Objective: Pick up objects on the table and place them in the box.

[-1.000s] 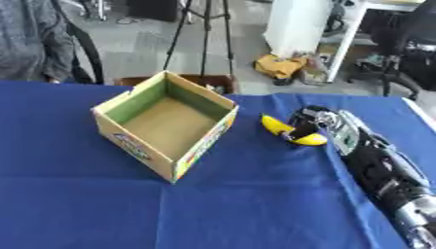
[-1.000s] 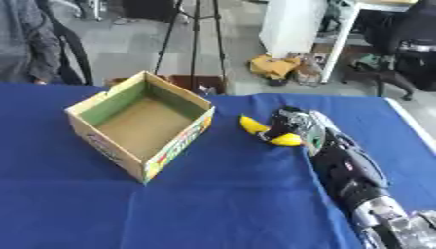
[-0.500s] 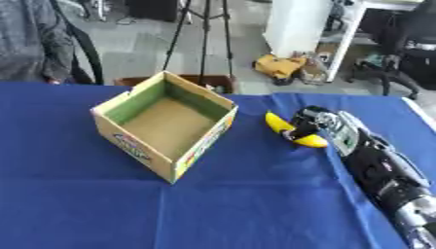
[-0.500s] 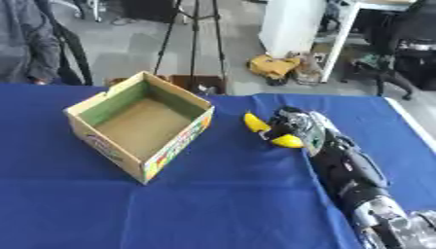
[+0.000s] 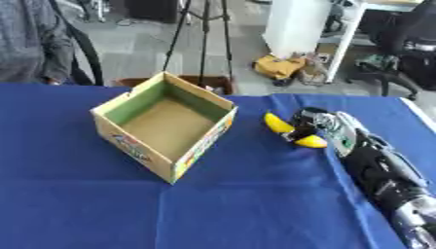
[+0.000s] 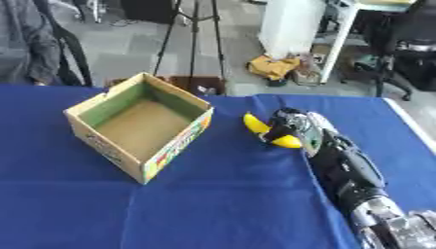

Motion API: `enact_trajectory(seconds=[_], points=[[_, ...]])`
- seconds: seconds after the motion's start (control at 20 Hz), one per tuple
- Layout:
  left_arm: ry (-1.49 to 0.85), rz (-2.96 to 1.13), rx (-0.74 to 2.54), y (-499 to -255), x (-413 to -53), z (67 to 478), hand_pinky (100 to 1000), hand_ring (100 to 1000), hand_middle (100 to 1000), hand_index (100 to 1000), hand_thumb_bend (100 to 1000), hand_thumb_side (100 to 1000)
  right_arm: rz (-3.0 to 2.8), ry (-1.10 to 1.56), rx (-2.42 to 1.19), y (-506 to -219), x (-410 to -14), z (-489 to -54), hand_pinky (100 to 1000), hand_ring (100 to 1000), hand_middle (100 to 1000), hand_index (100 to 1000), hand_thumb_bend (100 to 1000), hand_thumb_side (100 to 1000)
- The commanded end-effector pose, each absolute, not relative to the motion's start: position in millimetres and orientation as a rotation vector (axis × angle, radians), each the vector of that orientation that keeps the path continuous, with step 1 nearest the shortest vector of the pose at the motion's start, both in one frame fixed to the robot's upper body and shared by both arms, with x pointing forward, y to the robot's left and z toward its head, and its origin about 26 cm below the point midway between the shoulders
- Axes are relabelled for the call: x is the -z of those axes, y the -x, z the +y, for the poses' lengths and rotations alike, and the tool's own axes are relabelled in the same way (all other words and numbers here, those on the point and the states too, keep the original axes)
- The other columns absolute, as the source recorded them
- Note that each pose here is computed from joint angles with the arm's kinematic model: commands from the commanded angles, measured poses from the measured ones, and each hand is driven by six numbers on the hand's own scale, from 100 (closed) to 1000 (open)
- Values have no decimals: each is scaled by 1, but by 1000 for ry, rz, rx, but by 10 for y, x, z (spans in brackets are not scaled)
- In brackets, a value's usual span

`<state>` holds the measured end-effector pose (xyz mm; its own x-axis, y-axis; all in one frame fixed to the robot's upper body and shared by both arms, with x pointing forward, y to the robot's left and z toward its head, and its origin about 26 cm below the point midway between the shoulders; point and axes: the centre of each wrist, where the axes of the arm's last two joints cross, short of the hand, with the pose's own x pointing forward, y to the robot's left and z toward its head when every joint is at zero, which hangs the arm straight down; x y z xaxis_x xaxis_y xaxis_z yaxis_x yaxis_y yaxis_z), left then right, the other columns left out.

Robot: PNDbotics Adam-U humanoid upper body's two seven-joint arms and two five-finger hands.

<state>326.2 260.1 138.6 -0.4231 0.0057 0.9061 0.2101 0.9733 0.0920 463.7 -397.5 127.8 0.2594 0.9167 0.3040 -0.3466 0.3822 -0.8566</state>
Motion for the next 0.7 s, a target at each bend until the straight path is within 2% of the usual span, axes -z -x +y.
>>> enact_trajectory(seconds=[0.05,0.35,0.7], points=[[150,-2025,237,-3254,-1463,2620,608,625,684,700,560,1000,-899,761,-989,-4632,-1291,-4008,626,658,686,788,303,420],[149,-2025,235,-3255,-1464,2620,608,625,684,700,560,1000,-892,773,-993,-4629,-1269,-4003,586,607,642,755,244,408],[150,-2025,234,-3254,-1463,2621,608,625,684,700,560,1000,-927,823,-983,-4627,-1282,-4001,522,532,555,680,100,399]])
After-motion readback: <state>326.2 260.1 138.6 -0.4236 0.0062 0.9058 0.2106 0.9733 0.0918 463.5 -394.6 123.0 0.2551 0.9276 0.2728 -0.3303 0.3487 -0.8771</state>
